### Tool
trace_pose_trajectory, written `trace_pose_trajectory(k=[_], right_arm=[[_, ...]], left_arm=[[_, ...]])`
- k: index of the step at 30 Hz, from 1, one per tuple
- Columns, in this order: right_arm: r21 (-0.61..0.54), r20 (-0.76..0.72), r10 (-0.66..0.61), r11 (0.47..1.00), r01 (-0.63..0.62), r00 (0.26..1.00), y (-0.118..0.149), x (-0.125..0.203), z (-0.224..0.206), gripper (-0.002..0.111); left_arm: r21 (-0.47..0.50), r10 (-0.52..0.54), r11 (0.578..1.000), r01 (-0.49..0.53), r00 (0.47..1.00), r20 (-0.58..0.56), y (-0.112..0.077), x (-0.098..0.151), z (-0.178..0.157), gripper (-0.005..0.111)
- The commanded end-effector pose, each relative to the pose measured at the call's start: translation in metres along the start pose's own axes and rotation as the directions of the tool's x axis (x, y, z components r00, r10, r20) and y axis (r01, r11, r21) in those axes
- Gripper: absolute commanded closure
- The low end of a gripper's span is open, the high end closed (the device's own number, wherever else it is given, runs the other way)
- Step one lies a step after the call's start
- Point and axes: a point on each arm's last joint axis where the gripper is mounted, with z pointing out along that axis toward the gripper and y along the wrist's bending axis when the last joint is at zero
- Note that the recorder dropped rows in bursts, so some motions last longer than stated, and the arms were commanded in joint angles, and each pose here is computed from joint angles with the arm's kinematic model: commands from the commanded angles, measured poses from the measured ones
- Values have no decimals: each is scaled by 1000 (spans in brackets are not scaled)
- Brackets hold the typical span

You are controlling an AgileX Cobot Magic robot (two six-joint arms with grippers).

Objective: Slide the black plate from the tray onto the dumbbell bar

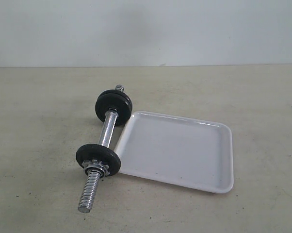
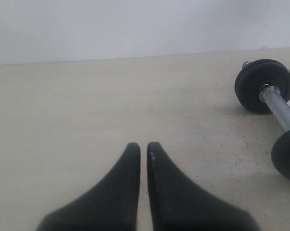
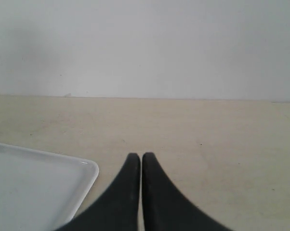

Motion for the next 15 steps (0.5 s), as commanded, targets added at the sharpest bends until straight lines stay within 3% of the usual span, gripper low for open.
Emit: trace_pose_trajectory(k=[1, 5, 11, 15], right_arm=[[9, 4, -9, 1000, 9, 1000, -1, 0, 0, 109], [24, -11, -76, 997, 77, 997, -2, 1, 0, 109], [102, -48, -37, 994, 42, 998, -9, 4, -1, 109], [75, -103, -53, 995, 61, 993, -8, 9, -1, 109]], left_arm=[[-1, -15, 1000, 15, 1000, 15, 0, -1, 0, 102], [-1, -15, 1000, 15, 1000, 15, 0, -1, 0, 102], [-2, -15, 1000, 15, 1000, 17, 0, -1, 0, 102], [-2, -15, 1000, 15, 1000, 17, 0, -1, 0, 102]])
